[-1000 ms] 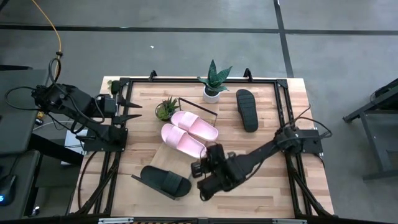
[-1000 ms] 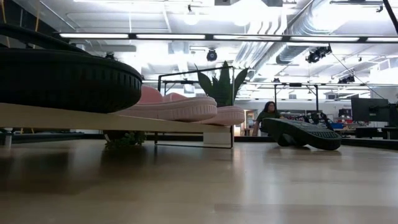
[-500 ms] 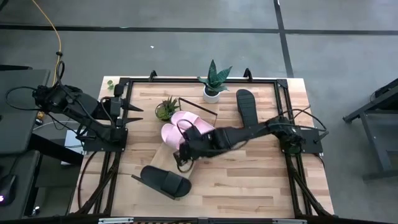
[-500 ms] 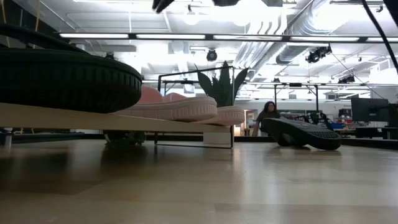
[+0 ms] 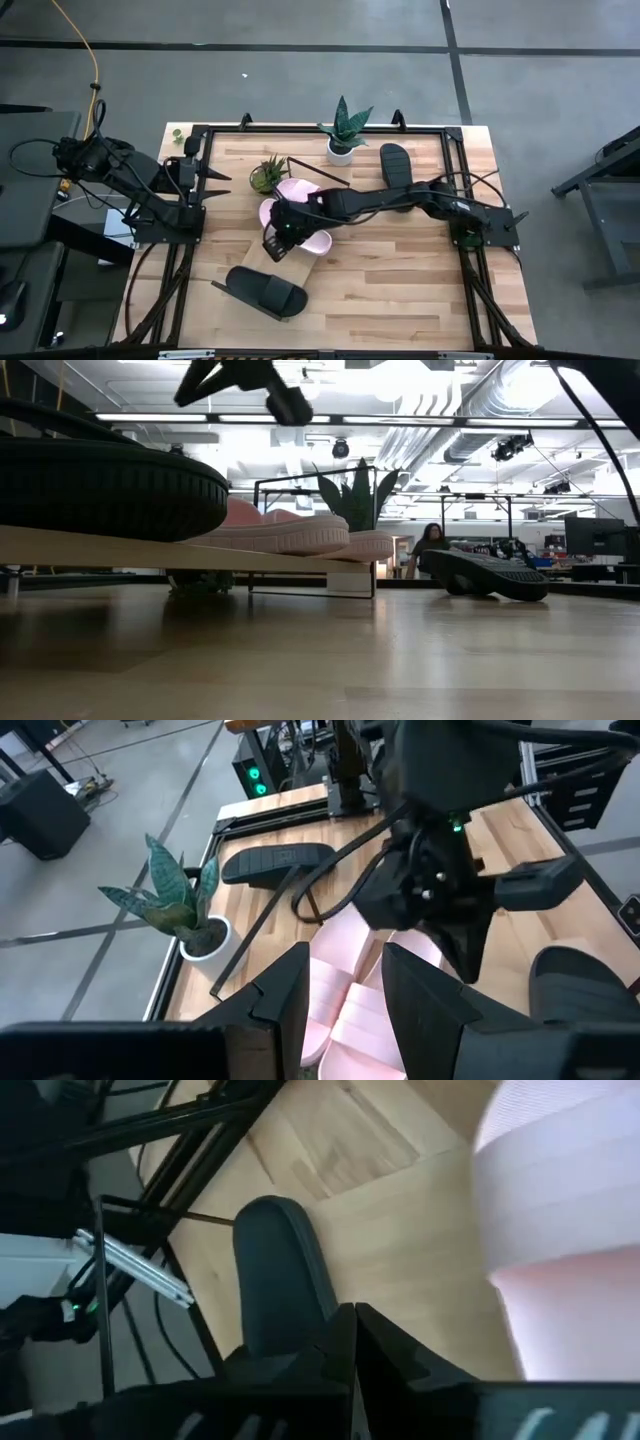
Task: Pick and place slides into the shelf
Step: Adjust the pink slide on the shelf
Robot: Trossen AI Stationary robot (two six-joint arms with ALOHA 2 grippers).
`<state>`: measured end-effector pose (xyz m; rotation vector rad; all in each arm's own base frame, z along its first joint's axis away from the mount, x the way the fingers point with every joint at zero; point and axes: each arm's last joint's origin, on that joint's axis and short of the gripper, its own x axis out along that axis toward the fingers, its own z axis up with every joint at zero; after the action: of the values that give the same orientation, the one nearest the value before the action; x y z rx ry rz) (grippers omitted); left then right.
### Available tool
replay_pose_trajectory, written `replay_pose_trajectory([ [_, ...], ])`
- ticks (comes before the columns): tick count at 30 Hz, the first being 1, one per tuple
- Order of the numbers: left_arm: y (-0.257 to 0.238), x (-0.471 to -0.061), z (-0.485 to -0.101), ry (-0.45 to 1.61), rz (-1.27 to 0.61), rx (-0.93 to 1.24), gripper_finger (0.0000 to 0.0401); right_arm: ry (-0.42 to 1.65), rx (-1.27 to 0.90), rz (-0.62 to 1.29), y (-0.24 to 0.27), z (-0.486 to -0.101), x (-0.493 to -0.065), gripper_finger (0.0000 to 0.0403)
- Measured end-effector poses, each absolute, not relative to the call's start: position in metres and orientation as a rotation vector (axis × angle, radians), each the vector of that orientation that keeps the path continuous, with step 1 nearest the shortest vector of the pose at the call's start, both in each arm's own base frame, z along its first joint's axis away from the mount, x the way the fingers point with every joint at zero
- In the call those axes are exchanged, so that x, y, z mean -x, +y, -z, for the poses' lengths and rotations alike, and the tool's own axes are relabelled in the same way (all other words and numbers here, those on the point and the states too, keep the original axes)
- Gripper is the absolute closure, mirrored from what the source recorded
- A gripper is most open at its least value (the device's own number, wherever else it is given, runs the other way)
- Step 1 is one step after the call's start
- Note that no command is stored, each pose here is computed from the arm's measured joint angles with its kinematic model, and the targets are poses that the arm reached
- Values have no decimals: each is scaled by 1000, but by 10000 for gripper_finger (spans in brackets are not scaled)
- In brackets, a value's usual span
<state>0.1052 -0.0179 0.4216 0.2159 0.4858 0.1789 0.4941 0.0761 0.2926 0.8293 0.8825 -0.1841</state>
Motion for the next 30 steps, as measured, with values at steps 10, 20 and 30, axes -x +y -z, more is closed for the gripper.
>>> replay_pose_trajectory([
  [10,-18,-105,-421,487,-180,-214,286,908,-848,156,70,-260,-513,403],
  [20,-17,-104,-419,517,-186,-198,286,919,-799,202,75,-242,-518,403],
  [30,-17,-103,-418,516,-190,-182,286,902,-770,286,67,-239,-518,403],
])
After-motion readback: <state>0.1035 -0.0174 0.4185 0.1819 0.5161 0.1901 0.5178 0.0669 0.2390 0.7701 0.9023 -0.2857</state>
